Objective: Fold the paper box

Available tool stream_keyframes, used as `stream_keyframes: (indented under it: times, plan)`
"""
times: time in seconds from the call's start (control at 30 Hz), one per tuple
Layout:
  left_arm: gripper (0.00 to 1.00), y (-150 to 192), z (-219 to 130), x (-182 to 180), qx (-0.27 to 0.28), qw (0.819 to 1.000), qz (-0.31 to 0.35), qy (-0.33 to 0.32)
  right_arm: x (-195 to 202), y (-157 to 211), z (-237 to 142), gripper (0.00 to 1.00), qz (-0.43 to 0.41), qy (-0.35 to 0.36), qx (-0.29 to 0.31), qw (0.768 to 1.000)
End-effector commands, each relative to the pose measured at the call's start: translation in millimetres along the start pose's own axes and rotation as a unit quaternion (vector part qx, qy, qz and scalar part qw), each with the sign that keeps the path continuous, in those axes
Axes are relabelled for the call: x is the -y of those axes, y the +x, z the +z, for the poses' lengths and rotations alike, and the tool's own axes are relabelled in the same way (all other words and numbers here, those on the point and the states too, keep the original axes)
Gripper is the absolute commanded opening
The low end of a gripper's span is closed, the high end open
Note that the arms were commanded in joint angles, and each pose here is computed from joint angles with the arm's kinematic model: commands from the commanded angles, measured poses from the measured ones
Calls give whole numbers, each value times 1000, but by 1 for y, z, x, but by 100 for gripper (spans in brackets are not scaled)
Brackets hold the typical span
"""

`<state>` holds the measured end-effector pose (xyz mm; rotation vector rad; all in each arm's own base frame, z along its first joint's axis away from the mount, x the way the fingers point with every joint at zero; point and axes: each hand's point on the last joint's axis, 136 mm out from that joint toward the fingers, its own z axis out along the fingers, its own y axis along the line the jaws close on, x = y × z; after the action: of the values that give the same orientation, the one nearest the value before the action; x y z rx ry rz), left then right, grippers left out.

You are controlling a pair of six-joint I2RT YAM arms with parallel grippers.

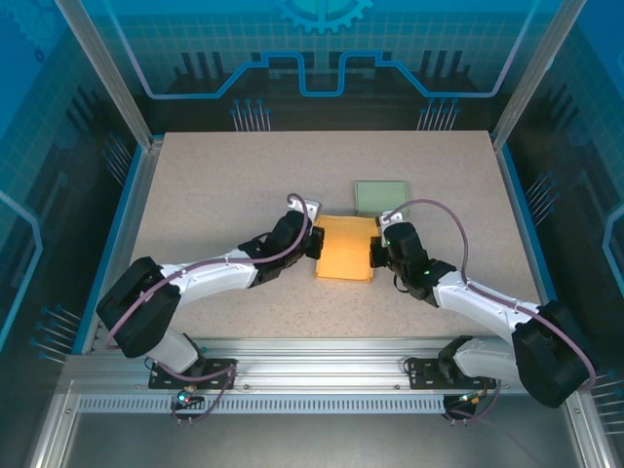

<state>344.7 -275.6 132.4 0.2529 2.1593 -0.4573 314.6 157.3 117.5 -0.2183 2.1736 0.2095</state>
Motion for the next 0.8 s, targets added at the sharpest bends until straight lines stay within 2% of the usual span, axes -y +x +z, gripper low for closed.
stream_keyframes:
  times: [0.0,0.17,0.3,0.77]
  plan:
    - [6,-3,-3,21,33,998,-38,40,-21,-12,-4,0,8,-34,37,999]
    - [6,20,1,18,26,997,-61,36,-22,-2,-3,0,11,-32,36,999]
    - [6,26,2,21,27,996,-76,41,-26,2,-4,0,9,-30,37,999]
    - [6,53,-2,18,23,998,-59,21,-41,19,-6,0,24,-24,26,999]
